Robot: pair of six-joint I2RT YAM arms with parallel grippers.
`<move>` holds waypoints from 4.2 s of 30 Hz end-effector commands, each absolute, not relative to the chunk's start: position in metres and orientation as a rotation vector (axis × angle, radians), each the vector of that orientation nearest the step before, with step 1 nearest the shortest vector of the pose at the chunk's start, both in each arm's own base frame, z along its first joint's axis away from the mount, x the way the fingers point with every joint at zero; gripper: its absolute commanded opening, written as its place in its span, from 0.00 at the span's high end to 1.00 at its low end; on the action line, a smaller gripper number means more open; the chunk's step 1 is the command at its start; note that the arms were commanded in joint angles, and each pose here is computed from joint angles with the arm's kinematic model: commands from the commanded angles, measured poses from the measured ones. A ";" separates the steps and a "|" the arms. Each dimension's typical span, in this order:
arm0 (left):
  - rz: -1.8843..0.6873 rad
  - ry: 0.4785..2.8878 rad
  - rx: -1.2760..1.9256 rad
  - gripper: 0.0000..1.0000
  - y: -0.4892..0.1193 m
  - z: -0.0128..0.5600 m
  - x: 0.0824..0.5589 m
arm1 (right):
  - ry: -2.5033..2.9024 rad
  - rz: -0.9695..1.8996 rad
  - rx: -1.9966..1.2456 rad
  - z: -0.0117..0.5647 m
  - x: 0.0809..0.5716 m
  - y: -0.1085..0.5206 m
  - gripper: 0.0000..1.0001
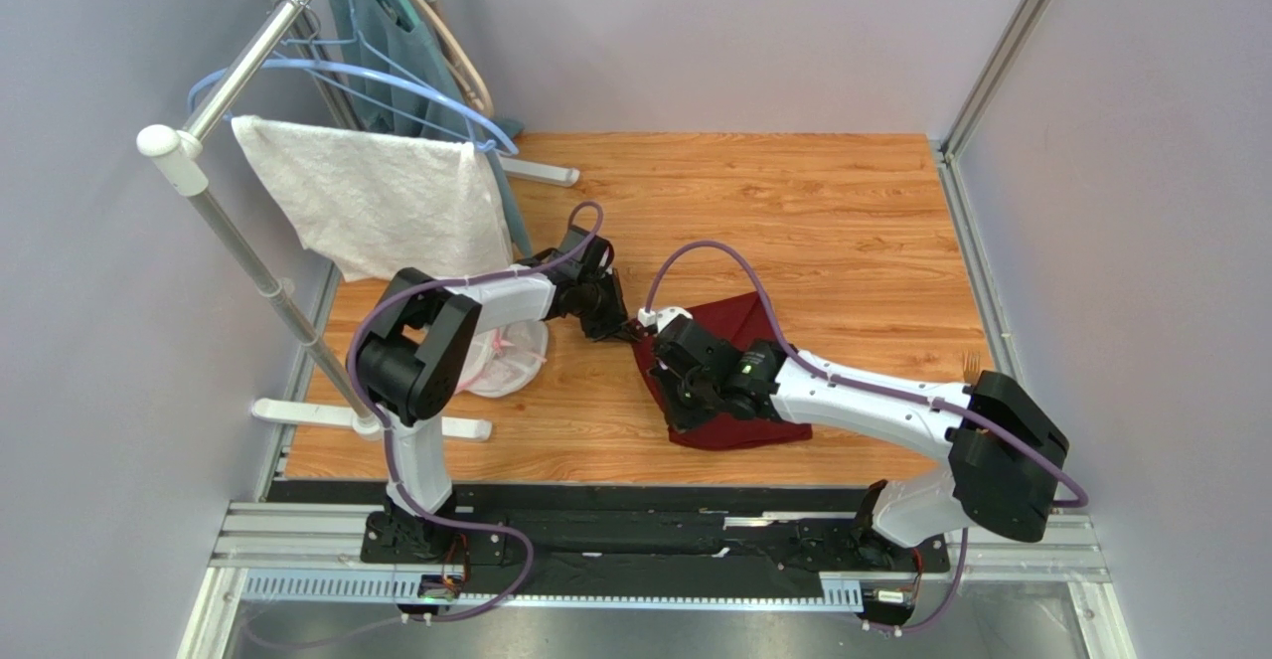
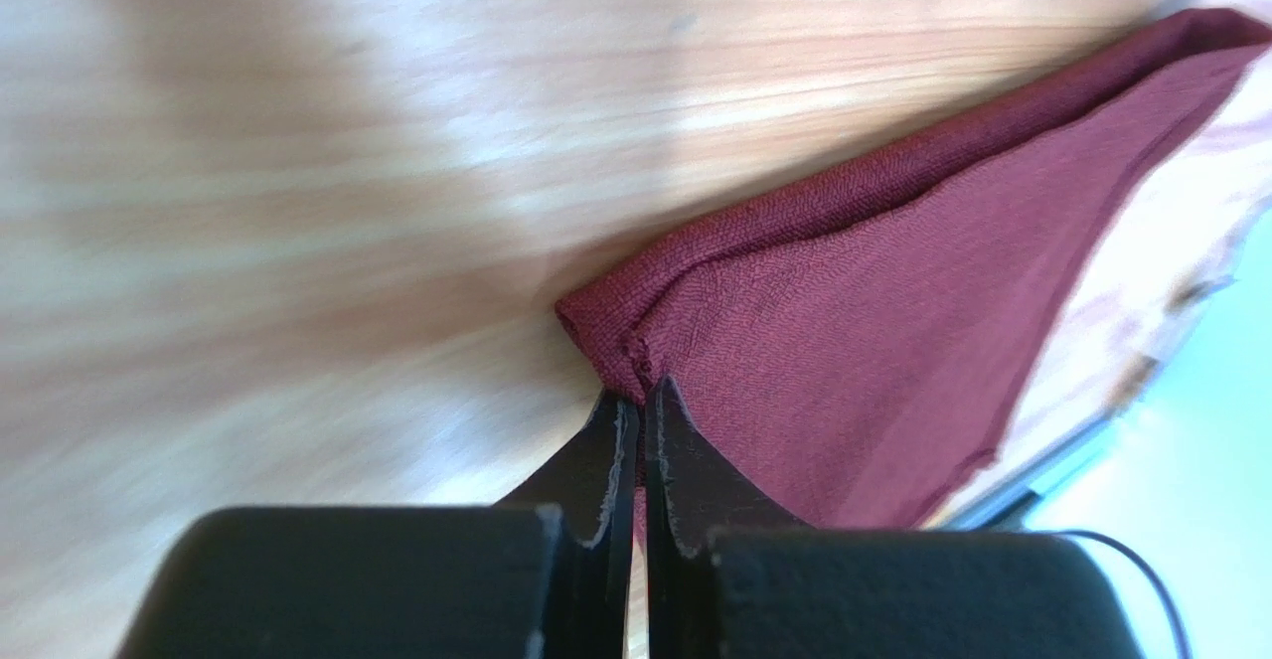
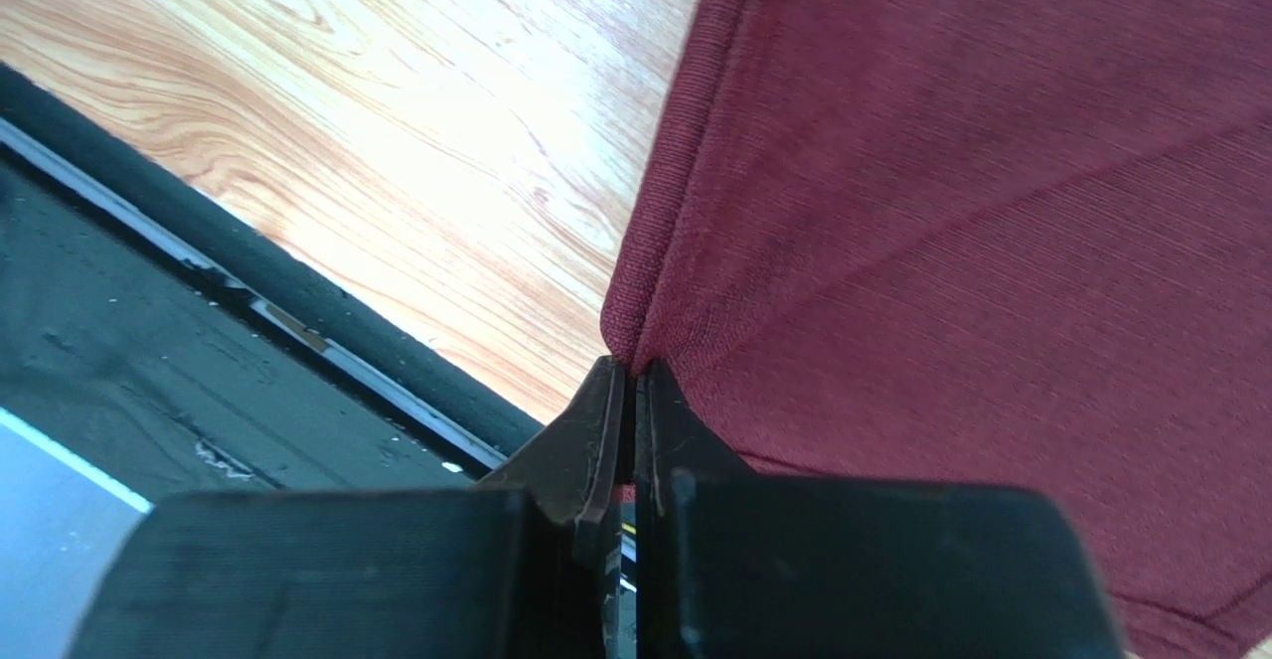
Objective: Fold the napkin into a case and place the utensils inside
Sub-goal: Turn over the upper triangle folded napkin at the center of the board, then smooth out the lower triangle-folded napkin at the center of the board.
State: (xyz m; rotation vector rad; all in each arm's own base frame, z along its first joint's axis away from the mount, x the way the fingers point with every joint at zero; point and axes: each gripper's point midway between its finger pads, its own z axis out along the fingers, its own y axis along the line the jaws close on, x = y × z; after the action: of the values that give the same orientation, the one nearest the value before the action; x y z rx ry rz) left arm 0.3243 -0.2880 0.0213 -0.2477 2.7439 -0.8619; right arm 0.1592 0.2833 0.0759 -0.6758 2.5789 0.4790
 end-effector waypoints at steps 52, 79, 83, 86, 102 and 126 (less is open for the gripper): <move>-0.715 2.305 0.222 1.00 -0.405 0.104 0.416 | 2.519 1.168 -0.081 0.044 0.133 0.229 1.00; -0.943 2.311 0.471 0.41 -0.357 0.176 0.244 | 2.525 0.611 0.230 0.108 0.279 0.163 0.50; -0.935 2.302 0.555 0.31 -0.381 0.158 0.220 | 2.549 0.630 0.205 0.097 0.302 0.165 0.72; -0.868 2.339 0.547 0.44 -0.391 0.137 0.233 | 2.527 0.718 0.191 0.093 0.316 0.174 0.86; -0.726 2.422 0.484 0.66 -0.437 0.098 0.296 | 2.554 0.779 0.214 0.050 0.345 0.175 1.00; -0.518 2.521 0.427 0.63 -0.434 0.039 0.339 | 2.596 0.873 0.279 0.023 0.342 0.172 1.00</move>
State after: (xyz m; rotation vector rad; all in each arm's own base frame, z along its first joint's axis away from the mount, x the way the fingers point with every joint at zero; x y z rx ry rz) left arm 0.3268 -0.4324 0.0363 0.4383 2.5321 -0.5483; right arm 0.3352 0.1693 0.0229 0.2939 2.6276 0.8463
